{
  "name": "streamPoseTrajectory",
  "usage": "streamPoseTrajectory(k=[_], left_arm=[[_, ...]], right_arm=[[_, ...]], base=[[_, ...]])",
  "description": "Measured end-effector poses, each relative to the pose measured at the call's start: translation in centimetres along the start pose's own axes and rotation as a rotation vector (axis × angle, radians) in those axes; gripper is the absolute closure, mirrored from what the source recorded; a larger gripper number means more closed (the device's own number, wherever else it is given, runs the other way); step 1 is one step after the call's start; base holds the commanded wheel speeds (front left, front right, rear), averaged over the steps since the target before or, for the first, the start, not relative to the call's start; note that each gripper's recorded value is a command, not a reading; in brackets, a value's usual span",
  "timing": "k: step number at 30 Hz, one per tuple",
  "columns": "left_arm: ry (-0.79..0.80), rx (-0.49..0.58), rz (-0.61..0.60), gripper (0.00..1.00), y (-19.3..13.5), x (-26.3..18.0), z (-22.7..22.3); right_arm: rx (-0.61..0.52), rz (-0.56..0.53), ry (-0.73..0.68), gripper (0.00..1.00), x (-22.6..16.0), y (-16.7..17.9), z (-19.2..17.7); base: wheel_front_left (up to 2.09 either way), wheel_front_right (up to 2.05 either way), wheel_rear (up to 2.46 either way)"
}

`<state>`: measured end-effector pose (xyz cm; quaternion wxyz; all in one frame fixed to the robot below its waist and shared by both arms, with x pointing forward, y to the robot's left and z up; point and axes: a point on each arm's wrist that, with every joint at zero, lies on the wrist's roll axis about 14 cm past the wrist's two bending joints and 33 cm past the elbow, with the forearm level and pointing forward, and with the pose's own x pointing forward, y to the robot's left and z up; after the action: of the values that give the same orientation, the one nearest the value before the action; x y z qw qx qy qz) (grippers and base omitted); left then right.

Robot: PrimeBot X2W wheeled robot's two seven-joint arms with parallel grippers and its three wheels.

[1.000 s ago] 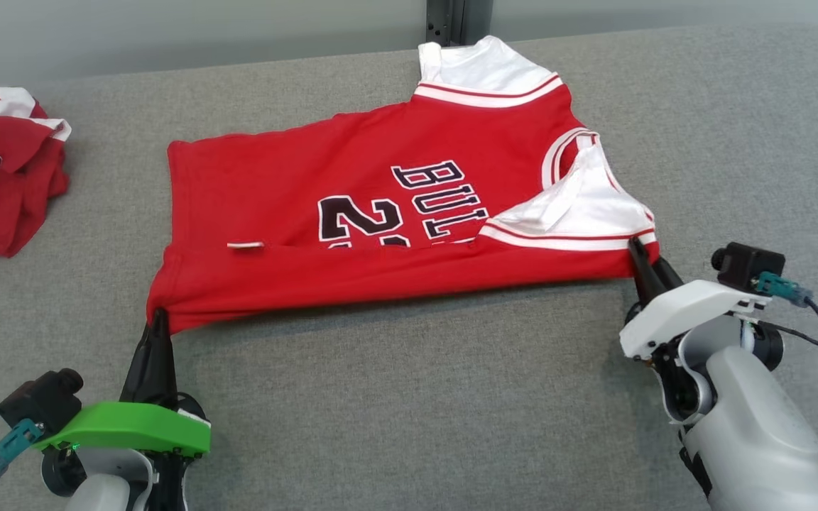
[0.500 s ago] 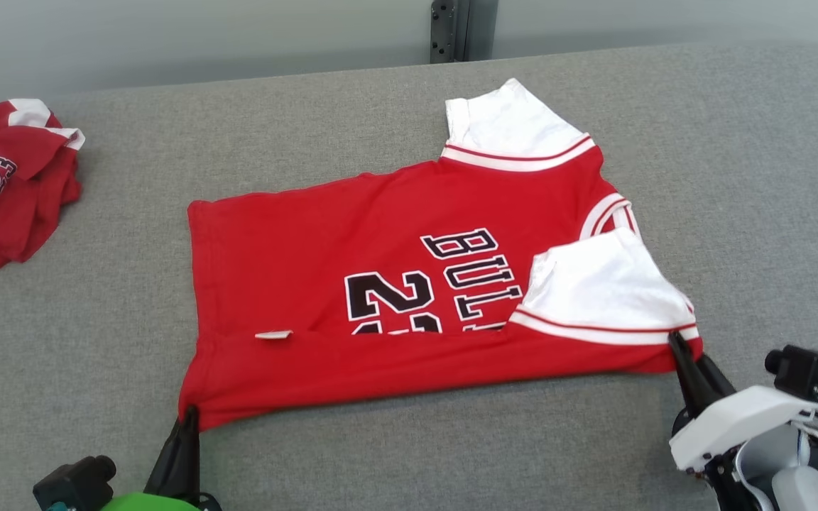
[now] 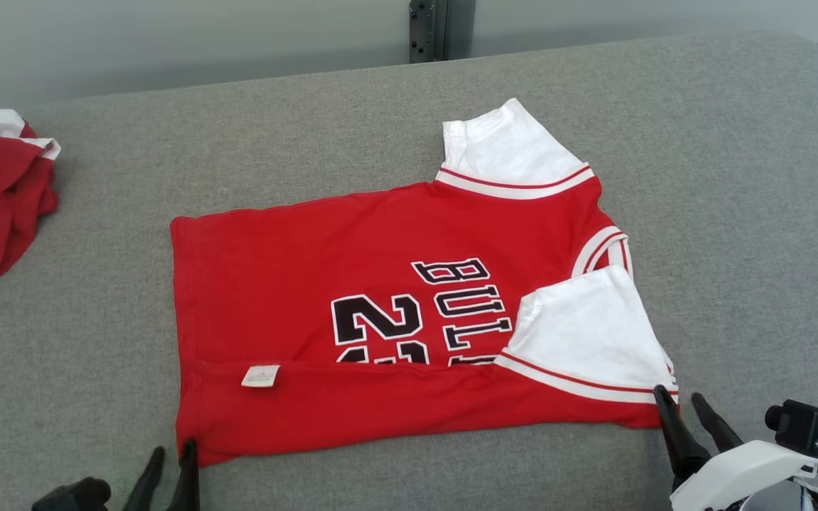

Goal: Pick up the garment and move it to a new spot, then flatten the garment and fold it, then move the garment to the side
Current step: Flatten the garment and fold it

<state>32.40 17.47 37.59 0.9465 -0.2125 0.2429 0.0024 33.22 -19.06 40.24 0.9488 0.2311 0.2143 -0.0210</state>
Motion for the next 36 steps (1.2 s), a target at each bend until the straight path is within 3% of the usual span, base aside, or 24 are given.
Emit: streamPoseTrajectory(k=[9,14,21,31,36], left_arm=[[-0.108,0.107,-0.008,0.00,1.0,1.9,4.7],[-0.145,0.221,-0.058,0.00,-0.5,5.4,8.7],[-0.086,0.382,-0.108,0.00,-2.6,10.8,10.9],[0.020,0.513,-0.037,0.00,-1.4,16.8,9.9],[0.060,0.528,-0.027,0.00,-1.1,18.0,8.9]], right_arm=[[-0.048,-0.059,-0.101,0.00,-0.8,-1.9,3.4],[-0.137,0.003,-0.154,0.00,0.9,0.1,6.0],[-0.208,0.102,-0.149,0.00,3.7,2.9,7.0],[-0.216,0.102,-0.100,0.00,6.1,2.0,5.7],[-0.217,0.076,-0.090,0.00,6.2,0.7,5.5]], base=[[0.00,0.00,0.00],[0.00,0.00,0.00],[0.00,0.00,0.00],[0.00,0.00,0.00],[0.00,0.00,0.00]])
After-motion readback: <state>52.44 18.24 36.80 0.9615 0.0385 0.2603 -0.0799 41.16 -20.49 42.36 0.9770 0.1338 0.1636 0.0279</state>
